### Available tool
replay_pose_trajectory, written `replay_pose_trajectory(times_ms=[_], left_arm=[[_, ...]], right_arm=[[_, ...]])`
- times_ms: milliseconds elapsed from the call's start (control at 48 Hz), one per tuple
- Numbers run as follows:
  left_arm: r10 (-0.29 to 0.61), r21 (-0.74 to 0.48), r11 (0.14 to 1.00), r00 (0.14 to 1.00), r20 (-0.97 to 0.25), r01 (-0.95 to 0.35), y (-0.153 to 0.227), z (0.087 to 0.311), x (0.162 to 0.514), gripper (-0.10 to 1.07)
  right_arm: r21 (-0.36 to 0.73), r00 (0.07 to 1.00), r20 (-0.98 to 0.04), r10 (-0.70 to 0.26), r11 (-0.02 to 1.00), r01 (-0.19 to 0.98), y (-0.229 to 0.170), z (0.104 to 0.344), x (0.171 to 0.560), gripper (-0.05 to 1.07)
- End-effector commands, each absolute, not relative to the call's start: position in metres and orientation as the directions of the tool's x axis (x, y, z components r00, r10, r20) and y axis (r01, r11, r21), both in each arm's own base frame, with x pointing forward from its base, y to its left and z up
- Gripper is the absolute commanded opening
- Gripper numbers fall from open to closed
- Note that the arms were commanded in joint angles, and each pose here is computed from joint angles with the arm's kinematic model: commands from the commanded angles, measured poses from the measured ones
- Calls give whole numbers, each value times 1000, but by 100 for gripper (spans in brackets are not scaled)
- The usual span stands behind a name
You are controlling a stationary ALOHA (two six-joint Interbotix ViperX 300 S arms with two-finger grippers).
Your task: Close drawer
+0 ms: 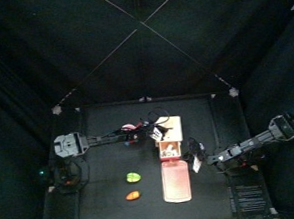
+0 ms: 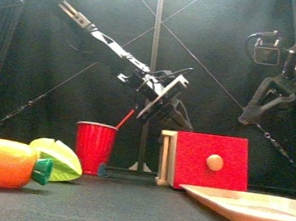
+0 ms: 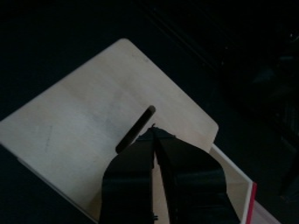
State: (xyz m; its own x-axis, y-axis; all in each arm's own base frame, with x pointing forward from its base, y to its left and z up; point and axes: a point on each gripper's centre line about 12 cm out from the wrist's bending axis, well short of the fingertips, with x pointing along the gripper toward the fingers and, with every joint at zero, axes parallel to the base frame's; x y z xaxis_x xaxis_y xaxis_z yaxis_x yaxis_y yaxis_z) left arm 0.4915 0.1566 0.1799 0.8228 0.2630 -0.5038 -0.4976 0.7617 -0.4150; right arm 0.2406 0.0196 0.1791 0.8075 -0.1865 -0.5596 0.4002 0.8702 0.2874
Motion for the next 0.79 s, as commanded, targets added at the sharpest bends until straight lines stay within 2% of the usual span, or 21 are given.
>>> replay_pose_trajectory(times_ms=[0, 167, 396, 542, 771], left_arm=[[263, -426, 760, 831, -490, -491, 165, 191, 496, 41], [259, -422, 753, 818, -514, -504, 168, 181, 494, 41], [262, -418, 747, 807, -530, -517, 171, 175, 490, 41], [264, -420, 750, 814, -518, -511, 171, 180, 492, 41], [261, -421, 752, 816, -517, -507, 169, 180, 494, 41]], right_arm=[[296, 813, -557, -169, 875, 384, 22, 181, 243, 29], [299, 810, -566, -151, 878, 373, 25, 179, 245, 17], [298, 793, -598, -122, 883, 361, 31, 171, 253, 17], [290, 782, -614, -104, 892, 347, 35, 167, 261, 17], [249, 765, -631, -128, 901, 356, 30, 160, 269, 17]])
